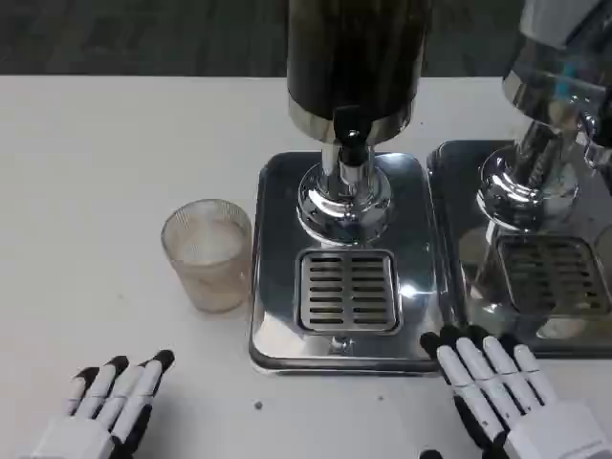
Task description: Grasp the cup under the faucet to collect the drink, then remove the cup.
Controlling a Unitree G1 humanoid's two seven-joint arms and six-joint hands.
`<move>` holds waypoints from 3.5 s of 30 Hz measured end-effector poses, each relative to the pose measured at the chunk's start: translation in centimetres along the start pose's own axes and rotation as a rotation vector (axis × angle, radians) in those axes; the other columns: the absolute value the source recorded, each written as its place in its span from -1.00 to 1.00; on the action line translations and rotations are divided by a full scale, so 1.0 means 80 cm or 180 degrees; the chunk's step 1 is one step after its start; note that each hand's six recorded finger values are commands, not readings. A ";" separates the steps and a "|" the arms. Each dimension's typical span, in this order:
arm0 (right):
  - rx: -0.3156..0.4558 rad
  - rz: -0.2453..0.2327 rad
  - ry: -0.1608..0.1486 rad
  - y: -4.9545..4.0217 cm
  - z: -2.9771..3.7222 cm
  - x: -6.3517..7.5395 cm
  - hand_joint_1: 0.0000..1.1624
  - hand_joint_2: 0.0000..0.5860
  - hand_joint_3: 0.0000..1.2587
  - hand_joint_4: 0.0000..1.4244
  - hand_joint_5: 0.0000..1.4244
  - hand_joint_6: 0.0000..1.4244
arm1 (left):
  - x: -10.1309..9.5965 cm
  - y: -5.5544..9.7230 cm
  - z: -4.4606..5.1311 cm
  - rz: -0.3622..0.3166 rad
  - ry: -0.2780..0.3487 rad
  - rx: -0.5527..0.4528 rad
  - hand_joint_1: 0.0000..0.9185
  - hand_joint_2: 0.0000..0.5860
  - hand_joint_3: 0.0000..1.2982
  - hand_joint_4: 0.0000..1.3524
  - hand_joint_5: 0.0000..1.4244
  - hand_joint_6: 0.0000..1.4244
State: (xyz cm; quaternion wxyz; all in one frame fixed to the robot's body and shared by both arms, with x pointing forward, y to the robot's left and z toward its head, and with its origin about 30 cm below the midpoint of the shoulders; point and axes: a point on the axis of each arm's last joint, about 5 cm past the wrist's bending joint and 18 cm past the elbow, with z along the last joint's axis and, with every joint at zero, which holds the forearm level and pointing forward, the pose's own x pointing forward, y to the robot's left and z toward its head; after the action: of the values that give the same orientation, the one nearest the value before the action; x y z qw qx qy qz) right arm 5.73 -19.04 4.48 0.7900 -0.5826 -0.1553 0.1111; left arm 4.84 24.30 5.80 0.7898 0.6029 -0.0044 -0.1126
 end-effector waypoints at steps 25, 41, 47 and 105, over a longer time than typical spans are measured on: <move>0.0240 -0.0125 0.0112 0.001 0.0020 0.014 -0.55 0.63 -1.00 -1.00 -1.00 -0.95 | 0.008 0.005 -0.010 0.0204 0.0078 -0.0348 -1.00 -0.81 -1.00 -1.00 -1.00 -1.00; 0.0439 -0.0325 0.0209 0.004 0.0103 0.027 -0.55 0.63 -0.92 -1.00 -1.00 -0.90 | 0.057 0.029 -0.035 0.0908 0.0192 -0.0848 -1.00 -0.89 -1.00 -1.00 -1.00 -1.00; 0.0514 -0.0368 0.0181 0.001 0.0088 0.035 -0.55 0.63 -0.90 -1.00 -1.00 -0.88 | 0.075 0.033 -0.038 0.0983 0.0163 -0.0977 -1.00 -0.91 -1.00 -1.00 -1.00 -1.00; 0.0716 -0.0358 0.0329 0.003 0.0158 0.032 -0.52 0.69 -0.87 -1.00 -1.00 -0.78 | 0.187 0.046 -0.046 0.0253 -0.0172 -0.1220 -1.00 -0.96 -1.00 -1.00 -0.95 -1.00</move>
State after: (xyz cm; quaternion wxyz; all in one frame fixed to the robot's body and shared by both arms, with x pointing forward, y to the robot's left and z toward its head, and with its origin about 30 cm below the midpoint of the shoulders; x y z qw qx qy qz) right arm 7.63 -16.93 4.87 0.8623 -0.4856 -0.1334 0.0531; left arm 20.57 25.97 6.38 0.8935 0.4377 -0.0279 -0.0961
